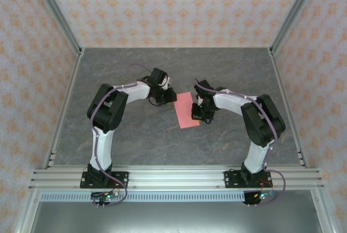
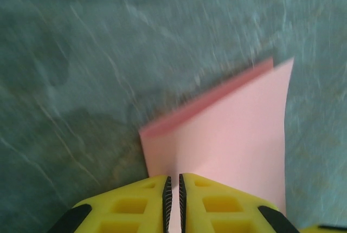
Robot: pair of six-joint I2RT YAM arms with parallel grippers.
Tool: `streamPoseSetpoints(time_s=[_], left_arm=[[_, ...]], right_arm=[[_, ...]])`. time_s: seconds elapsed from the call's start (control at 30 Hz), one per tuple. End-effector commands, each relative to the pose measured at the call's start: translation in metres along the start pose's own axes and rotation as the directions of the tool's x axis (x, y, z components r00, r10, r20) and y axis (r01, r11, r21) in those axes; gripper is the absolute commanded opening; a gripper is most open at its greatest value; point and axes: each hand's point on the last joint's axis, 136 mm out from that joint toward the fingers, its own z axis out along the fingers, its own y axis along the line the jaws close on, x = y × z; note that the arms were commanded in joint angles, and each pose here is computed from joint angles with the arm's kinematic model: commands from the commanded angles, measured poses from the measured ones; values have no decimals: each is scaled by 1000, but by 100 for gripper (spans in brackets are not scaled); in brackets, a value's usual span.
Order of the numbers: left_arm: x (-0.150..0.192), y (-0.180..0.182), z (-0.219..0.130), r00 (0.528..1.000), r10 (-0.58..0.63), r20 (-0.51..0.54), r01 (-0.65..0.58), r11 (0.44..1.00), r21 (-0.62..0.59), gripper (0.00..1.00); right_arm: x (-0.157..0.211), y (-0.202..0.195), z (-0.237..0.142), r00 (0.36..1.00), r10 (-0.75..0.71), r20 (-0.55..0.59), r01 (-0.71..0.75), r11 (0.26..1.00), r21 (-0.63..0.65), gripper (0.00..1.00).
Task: Fold a paper plane with a square sheet of paper (fold left side to right side)
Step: First fold the square sheet of paper in half at the center of the table.
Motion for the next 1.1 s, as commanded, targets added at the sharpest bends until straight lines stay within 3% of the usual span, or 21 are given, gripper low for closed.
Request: streamPoseSetpoints(time_s=[0.0, 0.17, 0.3, 0.43, 0.63, 0.8, 0.97, 1.07], left_arm=[[-35, 37, -1, 993, -75, 89, 84, 992, -99, 17], [-55, 30, -14, 989, -71, 129, 79, 995, -58, 17], [-52, 15, -40, 986, -36, 165, 41, 999, -26, 18], [-36, -9, -56, 987, -4, 158, -3, 999, 45, 18], [-5, -26, -42, 994, -12, 107, 4, 997, 71, 22], [-6, -22, -62, 981, -35, 190, 27, 999, 44, 27], [-2, -18, -103, 959, 8, 284, 0, 1000, -31, 34], [6, -8, -126, 939, 24, 342, 6, 996, -85, 38]], right_arm=[[29, -64, 22, 995, 45, -90, -20, 965, 260, 8], [28, -64, 21, 995, 49, -85, -25, 966, 257, 8], [26, -60, 21, 996, 52, -79, -31, 970, 241, 9], [25, -57, 23, 995, 56, -81, -36, 973, 227, 8], [16, -35, 21, 998, 54, -41, -50, 993, 111, 11], [-3, -14, -7, 996, 39, 78, -41, 999, 29, 22], [-9, -24, -41, 984, -2, 176, -18, 993, 114, 41], [-5, -31, -44, 984, -8, 178, -20, 988, 155, 54]])
